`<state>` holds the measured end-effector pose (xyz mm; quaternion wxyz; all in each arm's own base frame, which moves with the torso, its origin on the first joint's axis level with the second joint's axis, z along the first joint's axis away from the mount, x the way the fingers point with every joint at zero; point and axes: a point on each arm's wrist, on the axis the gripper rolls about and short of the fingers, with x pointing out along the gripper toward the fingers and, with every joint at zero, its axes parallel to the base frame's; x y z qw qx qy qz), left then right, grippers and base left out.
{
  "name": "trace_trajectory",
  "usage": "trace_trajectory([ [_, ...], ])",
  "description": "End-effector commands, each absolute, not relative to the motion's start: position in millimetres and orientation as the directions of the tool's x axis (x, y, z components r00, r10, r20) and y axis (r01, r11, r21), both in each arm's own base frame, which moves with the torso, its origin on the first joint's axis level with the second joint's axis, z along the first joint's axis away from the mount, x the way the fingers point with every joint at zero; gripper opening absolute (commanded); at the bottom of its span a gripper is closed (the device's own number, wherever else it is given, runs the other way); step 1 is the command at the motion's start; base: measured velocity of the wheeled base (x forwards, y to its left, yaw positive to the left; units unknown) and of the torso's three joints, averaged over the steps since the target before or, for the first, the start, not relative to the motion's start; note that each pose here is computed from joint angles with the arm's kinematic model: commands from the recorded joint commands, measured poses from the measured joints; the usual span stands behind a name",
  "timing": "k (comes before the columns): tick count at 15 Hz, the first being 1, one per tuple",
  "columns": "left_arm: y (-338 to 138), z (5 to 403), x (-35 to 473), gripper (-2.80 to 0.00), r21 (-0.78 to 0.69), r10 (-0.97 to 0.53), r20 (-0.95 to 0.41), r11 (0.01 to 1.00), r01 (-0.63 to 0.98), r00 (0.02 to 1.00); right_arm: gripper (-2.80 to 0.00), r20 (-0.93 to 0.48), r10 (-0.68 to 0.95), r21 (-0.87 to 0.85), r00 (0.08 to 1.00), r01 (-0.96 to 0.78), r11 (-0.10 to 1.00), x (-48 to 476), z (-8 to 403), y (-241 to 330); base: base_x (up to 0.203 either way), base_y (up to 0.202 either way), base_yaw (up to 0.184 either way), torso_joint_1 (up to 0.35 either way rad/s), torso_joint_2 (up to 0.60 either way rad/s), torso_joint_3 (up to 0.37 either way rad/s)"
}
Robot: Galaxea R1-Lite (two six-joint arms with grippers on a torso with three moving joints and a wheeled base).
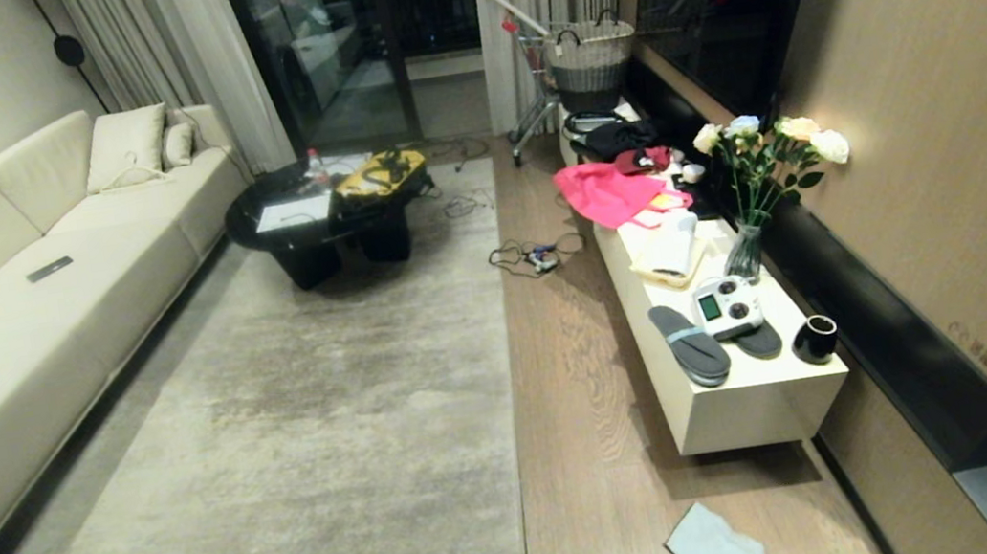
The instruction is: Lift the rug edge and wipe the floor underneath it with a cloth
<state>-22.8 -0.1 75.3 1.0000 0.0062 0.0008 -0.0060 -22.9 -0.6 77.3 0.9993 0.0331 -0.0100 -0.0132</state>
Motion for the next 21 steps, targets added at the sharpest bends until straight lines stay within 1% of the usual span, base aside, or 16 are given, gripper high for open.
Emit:
trace_trajectory([
  [1, -0.1, 75.3, -22.8, -2.80, 0.012, -0.012, -0.002, 1.000, 0.012, 1.000, -2.80, 0.018, -0.028, 0.066, 0.999, 0.026, 0.997, -22.8, 77.4, -0.6, 0.000, 0.000, 0.000, 0.000, 0.00, 0.000],
  [21, -0.1, 75.3, -22.8, -2.80, 0.012, -0.012, -0.002, 1.000, 0.012, 1.000, -2.80, 0.018, -0.029, 0.066, 0.999, 0.028, 0.997, -22.8, 77.4, -0.7, 0.000, 0.000, 0.000, 0.000, 0.00, 0.000],
])
